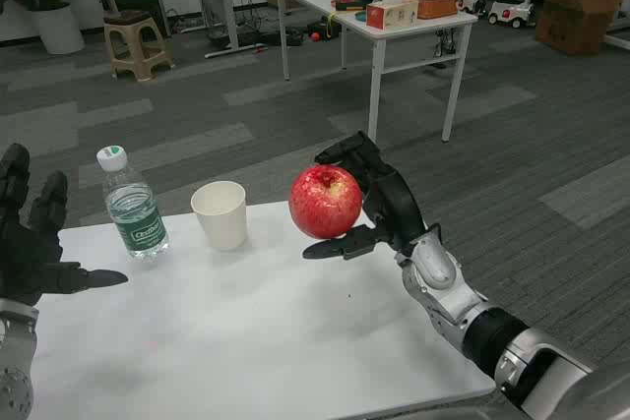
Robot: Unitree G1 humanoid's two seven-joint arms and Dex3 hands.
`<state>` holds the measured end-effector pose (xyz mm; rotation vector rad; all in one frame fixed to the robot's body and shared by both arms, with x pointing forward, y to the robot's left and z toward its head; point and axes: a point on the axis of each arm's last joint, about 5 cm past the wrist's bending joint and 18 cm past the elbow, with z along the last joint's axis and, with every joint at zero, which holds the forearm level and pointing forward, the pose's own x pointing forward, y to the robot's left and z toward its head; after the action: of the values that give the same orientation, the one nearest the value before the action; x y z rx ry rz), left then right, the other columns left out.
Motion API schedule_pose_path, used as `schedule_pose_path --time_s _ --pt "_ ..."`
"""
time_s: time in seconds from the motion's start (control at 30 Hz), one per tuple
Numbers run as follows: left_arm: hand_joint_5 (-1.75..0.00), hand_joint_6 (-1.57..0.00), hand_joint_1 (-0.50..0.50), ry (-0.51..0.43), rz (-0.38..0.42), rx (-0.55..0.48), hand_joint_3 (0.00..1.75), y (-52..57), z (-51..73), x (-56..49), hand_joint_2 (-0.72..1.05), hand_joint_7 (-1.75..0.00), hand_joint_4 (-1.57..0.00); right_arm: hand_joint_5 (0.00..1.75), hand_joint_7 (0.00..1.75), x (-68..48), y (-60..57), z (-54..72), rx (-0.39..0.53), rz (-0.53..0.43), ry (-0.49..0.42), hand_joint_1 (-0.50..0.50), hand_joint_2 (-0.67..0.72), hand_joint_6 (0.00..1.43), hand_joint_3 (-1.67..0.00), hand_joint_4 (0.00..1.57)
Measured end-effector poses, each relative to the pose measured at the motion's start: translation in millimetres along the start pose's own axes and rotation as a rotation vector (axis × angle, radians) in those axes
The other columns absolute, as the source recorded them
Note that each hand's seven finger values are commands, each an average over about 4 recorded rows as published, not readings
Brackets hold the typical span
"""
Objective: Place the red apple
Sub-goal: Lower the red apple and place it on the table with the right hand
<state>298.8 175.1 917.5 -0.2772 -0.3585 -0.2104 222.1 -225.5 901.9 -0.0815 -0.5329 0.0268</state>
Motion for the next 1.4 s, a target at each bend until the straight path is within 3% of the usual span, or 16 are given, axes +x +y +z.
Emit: schedule_pose_path --time_s 0.2,0.6,0.77,0.9,1.03,1.17,1.4 --pt "-0.21 0.00 -0.50 -0.007 0.022 -0.007 0.00 3.4 0.4 -2.6 -0.19 0.00 0.00 1.65 1.54 4.7 11.0 -1.7 0.029 0.025 -0.007 0.19 -0.29 0.91 -0.24 0.34" --pt "-0.21 0.00 -0.50 -0.004 0.027 -0.007 0.04 4.3 -0.1 -3.9 -0.19 -0.03 0.00 1.65 1.54 5.0 11.5 -1.7 0.031 0.026 -0.008 0.17 -0.29 0.91 -0.20 0.34" --pt "-0.13 0.00 -0.50 -0.004 0.027 -0.007 0.02 4.3 -0.1 -3.9 -0.19 0.00 0.00 1.65 1.54 4.0 13.3 -2.6 0.033 0.036 -0.001 0.18 -0.29 0.91 -0.22 0.32" --pt "-0.10 0.00 -0.50 -0.004 0.027 -0.007 0.00 4.3 -0.1 -3.9 -0.19 -0.03 0.00 1.65 1.54 0.9 17.1 -5.7 0.033 0.067 0.024 0.19 -0.29 0.91 -0.24 0.30" --pt "-0.21 0.00 -0.50 -0.005 0.027 -0.007 0.00 4.3 -0.1 -3.9 -0.15 0.00 0.00 1.65 1.54 -3.5 20.3 -9.7 0.028 0.104 0.055 0.18 -0.29 0.91 -0.20 0.30" --pt "-0.10 0.00 -0.50 -0.005 0.027 -0.007 0.00 4.3 0.0 -3.9 -0.19 -0.03 0.00 1.65 1.54 -10.4 20.4 -15.9 0.013 0.137 0.106 0.17 -0.29 0.91 -0.24 0.28" --pt "-0.21 0.00 -0.50 -0.005 0.027 -0.007 0.04 4.4 -0.1 -4.0 -0.19 0.00 0.00 1.65 1.54 -20.6 16.7 -23.9 -0.021 0.168 0.173 0.21 -0.29 0.91 -0.24 0.23"
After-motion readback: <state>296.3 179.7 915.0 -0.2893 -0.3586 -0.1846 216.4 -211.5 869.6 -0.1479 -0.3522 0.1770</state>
